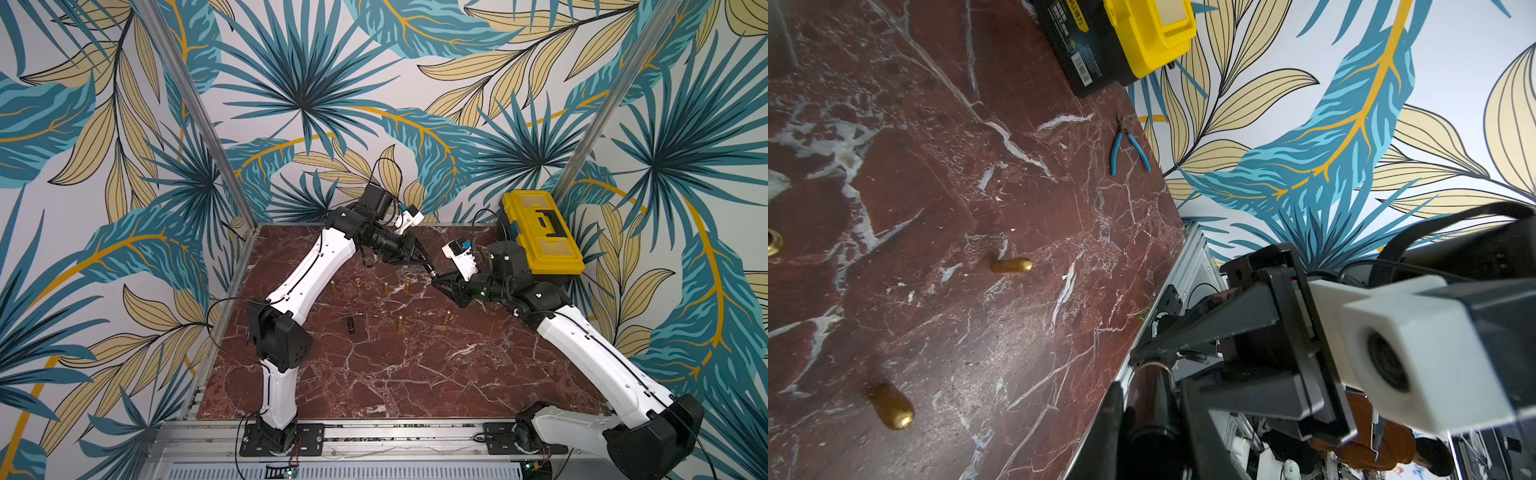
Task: Open the lipstick cap
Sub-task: Open the cover of the lipstick, then place the cover at the center of the board.
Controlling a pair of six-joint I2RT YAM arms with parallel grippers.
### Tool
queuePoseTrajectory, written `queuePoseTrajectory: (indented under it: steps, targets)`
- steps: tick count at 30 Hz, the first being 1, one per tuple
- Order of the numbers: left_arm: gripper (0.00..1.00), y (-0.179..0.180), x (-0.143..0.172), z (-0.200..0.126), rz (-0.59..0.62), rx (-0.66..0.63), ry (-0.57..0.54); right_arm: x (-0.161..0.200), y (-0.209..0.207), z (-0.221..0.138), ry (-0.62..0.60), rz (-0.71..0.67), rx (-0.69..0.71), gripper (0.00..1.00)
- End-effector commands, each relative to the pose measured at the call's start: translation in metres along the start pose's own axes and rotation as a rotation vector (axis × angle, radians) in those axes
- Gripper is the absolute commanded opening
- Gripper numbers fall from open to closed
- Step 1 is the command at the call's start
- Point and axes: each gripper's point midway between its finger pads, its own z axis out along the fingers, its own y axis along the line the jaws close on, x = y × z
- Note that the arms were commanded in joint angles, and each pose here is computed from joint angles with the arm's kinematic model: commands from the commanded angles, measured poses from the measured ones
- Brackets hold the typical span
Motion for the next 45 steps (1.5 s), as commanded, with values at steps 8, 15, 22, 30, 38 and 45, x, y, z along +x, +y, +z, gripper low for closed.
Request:
queuePoseTrajectory:
  steps: [8,15,22,30,38,45]
  targets:
    - [0.11,0.021,-0.032,-0.022,0.038,-0.081,-0.107,0.023,-0.007,-0.012,0.060,0.023,0.083,0.09]
    - [0.12,0.090,-0.047,0.008,0.100,-0.494,-0.165,0.021,-0.020,-0.036,-0.002,0.046,0.219,0.09]
    - [0.14,0.110,-0.046,0.074,0.248,-0.697,-0.121,0.014,-0.032,-0.060,-0.094,0.087,0.332,0.10]
    - [0.14,0.164,-0.039,0.128,0.273,-0.802,-0.043,0.015,-0.037,-0.082,-0.141,0.086,0.412,0.12]
    - [0.14,0.196,-0.029,0.167,0.290,-0.832,-0.006,0.009,-0.036,-0.099,-0.145,0.048,0.446,0.12]
    - [0.15,0.208,-0.025,0.184,0.296,-0.829,-0.005,0.019,-0.039,-0.092,-0.121,0.061,0.447,0.13]
